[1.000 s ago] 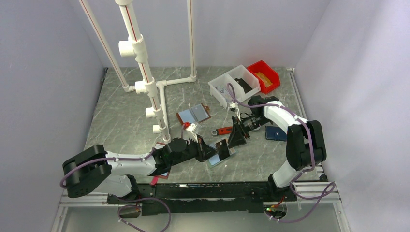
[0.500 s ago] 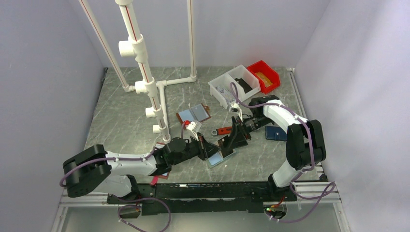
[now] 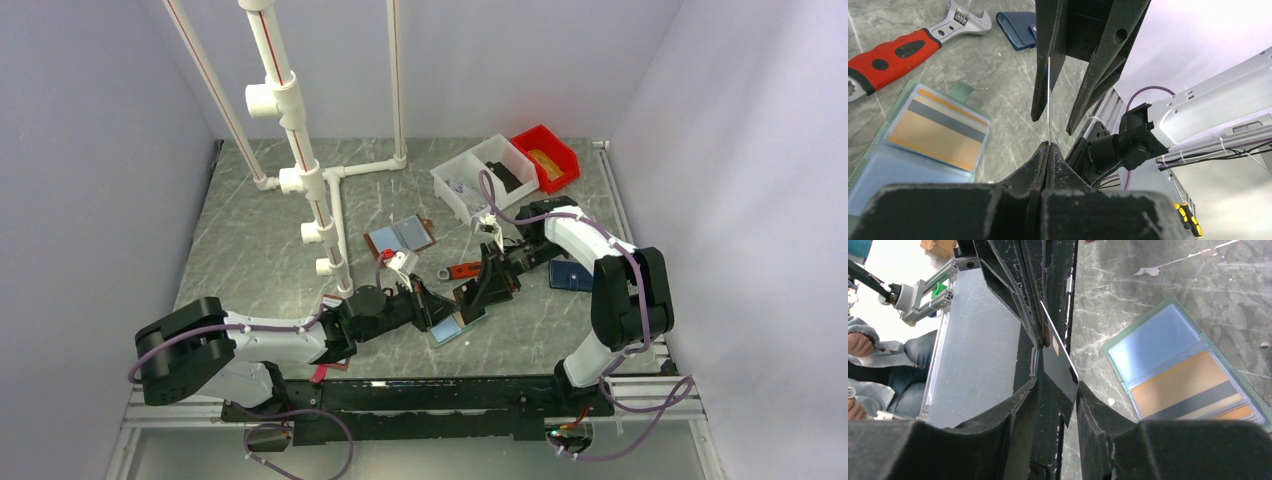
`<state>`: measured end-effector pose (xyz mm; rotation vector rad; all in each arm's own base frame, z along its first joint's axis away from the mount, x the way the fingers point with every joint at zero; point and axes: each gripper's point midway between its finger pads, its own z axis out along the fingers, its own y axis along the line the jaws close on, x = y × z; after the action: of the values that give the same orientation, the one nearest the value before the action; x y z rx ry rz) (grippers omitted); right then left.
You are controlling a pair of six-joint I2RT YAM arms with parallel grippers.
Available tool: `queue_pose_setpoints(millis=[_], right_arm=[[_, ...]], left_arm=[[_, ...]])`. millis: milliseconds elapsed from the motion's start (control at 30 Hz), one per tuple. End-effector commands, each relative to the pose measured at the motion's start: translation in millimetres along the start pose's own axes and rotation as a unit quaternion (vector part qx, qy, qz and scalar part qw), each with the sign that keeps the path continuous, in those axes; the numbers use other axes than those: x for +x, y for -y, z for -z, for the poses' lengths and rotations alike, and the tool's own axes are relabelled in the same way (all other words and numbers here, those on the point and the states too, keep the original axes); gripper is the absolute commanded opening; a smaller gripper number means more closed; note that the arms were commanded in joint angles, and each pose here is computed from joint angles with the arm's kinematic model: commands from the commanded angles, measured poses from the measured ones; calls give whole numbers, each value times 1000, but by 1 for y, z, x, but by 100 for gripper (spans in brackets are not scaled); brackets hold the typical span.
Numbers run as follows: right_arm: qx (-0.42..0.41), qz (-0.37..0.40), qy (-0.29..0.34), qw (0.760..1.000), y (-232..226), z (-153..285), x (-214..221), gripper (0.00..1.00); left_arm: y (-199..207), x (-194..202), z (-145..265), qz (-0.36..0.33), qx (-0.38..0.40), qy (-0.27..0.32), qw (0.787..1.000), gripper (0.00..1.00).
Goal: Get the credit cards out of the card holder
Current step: Remove the credit card from the card holder, then place the credit card in the storage box.
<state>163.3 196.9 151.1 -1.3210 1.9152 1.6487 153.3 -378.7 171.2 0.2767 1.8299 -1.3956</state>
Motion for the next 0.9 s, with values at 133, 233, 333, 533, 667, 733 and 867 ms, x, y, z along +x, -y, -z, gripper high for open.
queue_pose_setpoints(millis=[133, 233, 333, 533, 667, 733, 867], right_arm=[[-9, 37, 25, 999, -5, 2, -16, 34], [-9, 37, 25, 999, -4, 2, -16, 32], [-9, 36, 25, 999, -4, 2, -16, 28], [-10, 34, 24, 999, -4, 2, -17, 16], [-12, 38, 21, 999, -5, 3, -17, 1], [-12, 42, 19, 999, -6, 3, -18, 0], [-5, 49, 13, 999, -4, 6, -17, 0]], left_arm=[[24, -27, -4, -17, 31, 46, 998, 0], [25, -28, -5, -19, 32, 47, 998, 0], [25, -29, -5, -20, 31, 48, 998, 0], [25, -30, -5, -23, 29, 50, 998, 0], [22, -30, -4, -20, 21, 49, 998, 1], [18, -29, -4, -17, 12, 47, 999, 12], [11, -24, 0, -11, -14, 29, 999, 43]])
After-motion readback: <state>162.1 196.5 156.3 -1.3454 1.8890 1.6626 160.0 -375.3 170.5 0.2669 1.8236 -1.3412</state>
